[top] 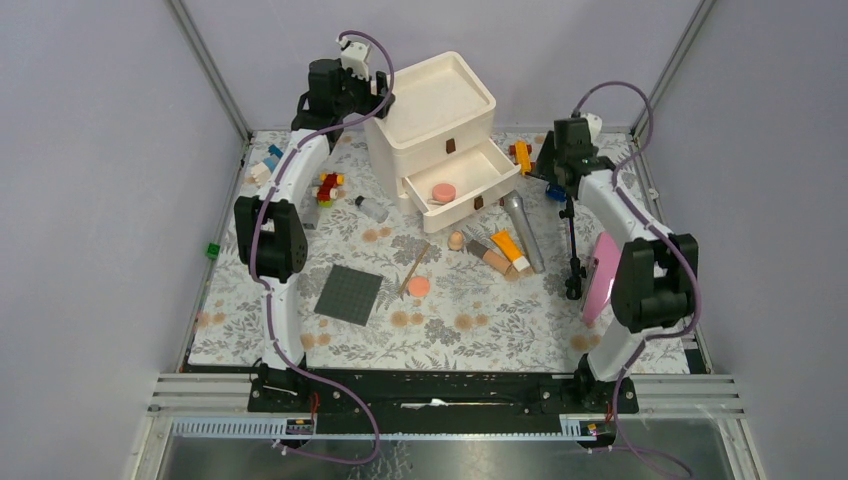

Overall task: Organize the makeup
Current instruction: Pick up the lipstick from the corner of the board.

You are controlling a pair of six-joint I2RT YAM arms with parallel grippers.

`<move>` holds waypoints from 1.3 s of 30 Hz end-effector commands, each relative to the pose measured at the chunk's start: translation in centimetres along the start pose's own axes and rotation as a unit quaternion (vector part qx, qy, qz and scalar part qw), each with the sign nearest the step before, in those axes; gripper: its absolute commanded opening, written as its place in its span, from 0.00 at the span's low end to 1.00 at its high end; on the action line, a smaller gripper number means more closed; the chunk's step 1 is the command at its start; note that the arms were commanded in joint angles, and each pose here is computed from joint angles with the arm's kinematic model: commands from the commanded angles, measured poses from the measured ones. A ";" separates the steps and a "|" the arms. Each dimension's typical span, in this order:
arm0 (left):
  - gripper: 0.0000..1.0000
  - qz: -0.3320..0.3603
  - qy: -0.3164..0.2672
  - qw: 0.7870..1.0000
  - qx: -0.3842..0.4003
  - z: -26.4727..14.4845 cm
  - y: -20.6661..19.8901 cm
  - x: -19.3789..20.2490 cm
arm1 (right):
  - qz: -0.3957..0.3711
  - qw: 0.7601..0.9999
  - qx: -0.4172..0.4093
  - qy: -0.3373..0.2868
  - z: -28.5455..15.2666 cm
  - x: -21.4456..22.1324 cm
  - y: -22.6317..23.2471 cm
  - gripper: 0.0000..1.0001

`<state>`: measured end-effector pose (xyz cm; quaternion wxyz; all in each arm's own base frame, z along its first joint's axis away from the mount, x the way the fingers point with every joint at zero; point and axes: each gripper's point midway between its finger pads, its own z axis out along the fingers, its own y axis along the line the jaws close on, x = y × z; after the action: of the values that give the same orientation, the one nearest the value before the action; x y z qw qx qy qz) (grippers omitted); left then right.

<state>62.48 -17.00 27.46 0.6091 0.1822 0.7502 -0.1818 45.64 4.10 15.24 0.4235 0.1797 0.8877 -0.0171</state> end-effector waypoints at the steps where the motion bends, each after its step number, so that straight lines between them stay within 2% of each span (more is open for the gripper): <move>1: 0.73 0.009 0.053 0.998 0.010 0.6 -1.8 3.4 | 0.006 0.999 -0.045 -0.003 1.4 -4.5 2.9 0.69; 10: 0.73 0.016 0.061 0.998 -0.002 0.7 -1.3 3.8 | 0.055 0.993 -0.089 0.060 7.2 -6.9 6.8 0.60; 13: 0.73 0.019 0.062 0.998 -0.006 0.6 -1.1 3.8 | 0.064 0.989 -0.098 0.091 9.6 -6.2 8.2 0.55; 20: 0.73 0.016 0.060 0.998 -0.003 0.5 -1.0 3.7 | 0.083 0.973 -0.146 0.156 11.9 -3.4 10.8 0.45; 31: 0.74 0.009 0.064 0.998 0.005 0.9 -1.2 4.2 | 0.064 0.964 -0.152 0.209 12.4 1.1 10.7 0.44; 39: 0.74 0.010 0.067 0.998 0.005 0.9 -1.1 4.3 | 0.037 0.962 -0.120 0.241 13.9 4.0 10.0 0.46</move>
<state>62.44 -16.93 27.53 0.6078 0.1881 0.7547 -0.1600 57.72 11.39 5.44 0.2353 0.1793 0.9418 0.1597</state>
